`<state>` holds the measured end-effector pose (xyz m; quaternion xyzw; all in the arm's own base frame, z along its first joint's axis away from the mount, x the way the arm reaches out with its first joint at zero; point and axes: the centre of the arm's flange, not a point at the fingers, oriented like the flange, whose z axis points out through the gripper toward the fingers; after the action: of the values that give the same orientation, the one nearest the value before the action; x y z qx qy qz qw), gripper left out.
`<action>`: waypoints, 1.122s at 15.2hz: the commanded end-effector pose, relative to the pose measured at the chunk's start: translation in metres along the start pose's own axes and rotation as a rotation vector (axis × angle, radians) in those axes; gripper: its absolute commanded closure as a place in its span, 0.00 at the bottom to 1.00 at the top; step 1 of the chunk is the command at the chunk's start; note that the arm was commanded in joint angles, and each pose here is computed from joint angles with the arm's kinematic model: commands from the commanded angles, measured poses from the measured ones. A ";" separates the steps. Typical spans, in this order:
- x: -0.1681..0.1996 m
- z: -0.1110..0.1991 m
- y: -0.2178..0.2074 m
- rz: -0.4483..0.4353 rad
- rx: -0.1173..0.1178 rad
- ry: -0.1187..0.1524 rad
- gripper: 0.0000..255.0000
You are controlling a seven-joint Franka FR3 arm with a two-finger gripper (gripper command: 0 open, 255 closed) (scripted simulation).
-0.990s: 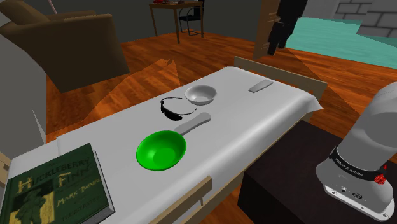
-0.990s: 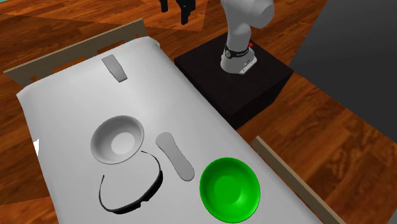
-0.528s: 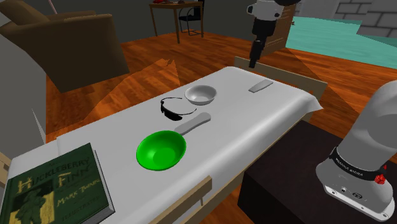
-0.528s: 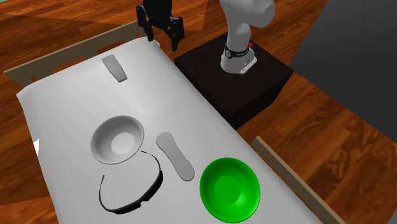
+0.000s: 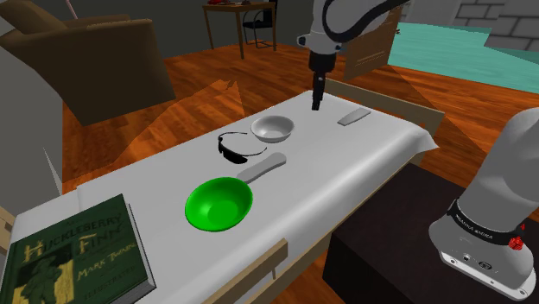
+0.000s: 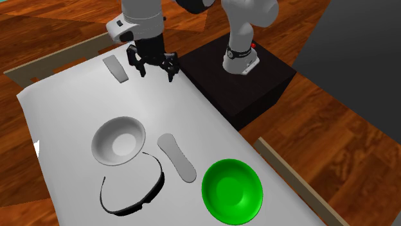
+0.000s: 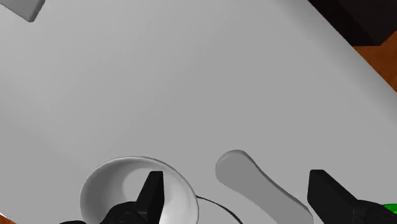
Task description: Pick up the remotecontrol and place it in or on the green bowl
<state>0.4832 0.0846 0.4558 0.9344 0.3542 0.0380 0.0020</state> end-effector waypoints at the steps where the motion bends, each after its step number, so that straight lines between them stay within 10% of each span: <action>1: 0.019 0.020 -0.003 -0.080 0.003 -0.005 0.00; 17: 0.156 0.169 -0.071 -0.694 0.029 -0.047 0.00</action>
<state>0.5635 0.2342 0.3049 0.7720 0.6355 0.0096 0.0091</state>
